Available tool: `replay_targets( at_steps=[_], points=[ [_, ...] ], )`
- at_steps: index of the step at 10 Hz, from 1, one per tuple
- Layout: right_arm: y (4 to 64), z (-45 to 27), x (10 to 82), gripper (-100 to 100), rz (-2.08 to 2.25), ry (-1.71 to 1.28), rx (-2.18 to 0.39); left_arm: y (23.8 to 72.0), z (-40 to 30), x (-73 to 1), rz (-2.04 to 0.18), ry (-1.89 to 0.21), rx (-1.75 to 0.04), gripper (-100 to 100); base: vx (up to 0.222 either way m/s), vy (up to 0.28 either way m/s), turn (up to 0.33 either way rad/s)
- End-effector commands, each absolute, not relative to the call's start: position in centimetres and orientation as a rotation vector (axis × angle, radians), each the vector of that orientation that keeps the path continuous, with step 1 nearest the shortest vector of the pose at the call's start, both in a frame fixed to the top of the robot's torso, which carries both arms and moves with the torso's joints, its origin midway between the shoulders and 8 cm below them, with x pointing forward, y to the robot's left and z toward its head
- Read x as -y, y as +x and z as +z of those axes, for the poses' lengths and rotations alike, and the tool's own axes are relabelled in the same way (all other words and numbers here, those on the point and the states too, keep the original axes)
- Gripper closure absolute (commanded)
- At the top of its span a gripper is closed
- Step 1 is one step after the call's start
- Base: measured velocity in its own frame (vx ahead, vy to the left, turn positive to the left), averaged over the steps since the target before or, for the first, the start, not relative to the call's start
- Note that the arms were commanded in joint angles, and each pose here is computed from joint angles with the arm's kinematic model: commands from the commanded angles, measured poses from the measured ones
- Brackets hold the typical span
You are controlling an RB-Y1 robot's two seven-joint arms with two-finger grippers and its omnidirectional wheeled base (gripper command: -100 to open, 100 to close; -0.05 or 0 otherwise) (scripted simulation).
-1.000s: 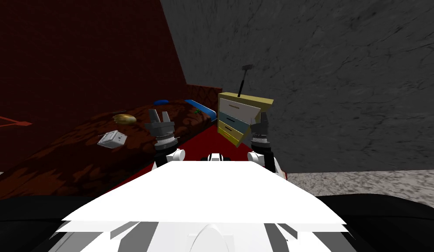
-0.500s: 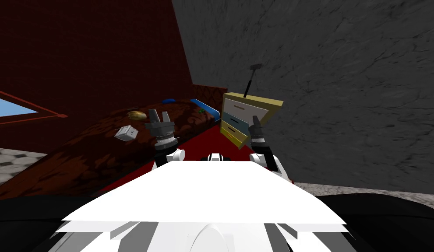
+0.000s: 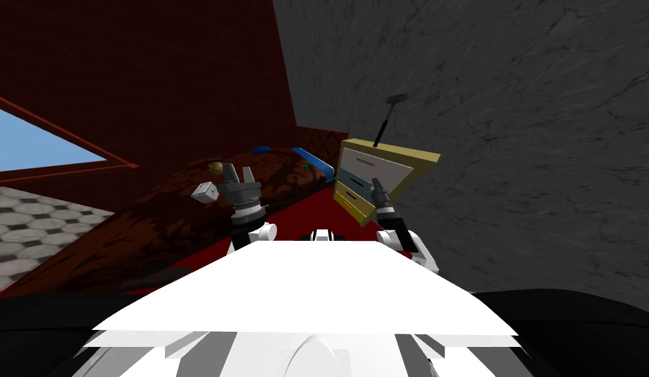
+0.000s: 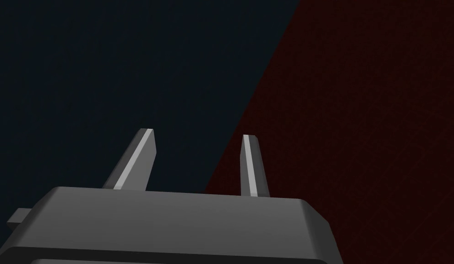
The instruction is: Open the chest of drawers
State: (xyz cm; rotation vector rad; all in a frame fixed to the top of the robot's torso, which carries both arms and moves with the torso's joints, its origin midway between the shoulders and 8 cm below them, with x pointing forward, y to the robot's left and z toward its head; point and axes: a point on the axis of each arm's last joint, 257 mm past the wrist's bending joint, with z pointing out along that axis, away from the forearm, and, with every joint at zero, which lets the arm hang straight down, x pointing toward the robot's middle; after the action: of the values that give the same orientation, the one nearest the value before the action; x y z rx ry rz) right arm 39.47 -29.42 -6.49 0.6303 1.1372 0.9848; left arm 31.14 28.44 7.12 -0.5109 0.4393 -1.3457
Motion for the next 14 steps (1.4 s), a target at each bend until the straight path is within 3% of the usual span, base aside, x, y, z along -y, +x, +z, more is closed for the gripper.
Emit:
replay_targets(
  at_steps=[1,14],
  points=[
    [40.2,-8.9,30.1,-100,0.907,0.64,-1.23,31.1,7.1,-28.4,-1.346,-0.511,-0.439,0,0.007,0.012,0.109],
    [40.2,-20.5,38.3,-100,0.414,0.609,-1.676,31.1,7.1,-28.4,-1.346,-0.511,-0.439,0,0.014,0.008,0.137]
  ],
)
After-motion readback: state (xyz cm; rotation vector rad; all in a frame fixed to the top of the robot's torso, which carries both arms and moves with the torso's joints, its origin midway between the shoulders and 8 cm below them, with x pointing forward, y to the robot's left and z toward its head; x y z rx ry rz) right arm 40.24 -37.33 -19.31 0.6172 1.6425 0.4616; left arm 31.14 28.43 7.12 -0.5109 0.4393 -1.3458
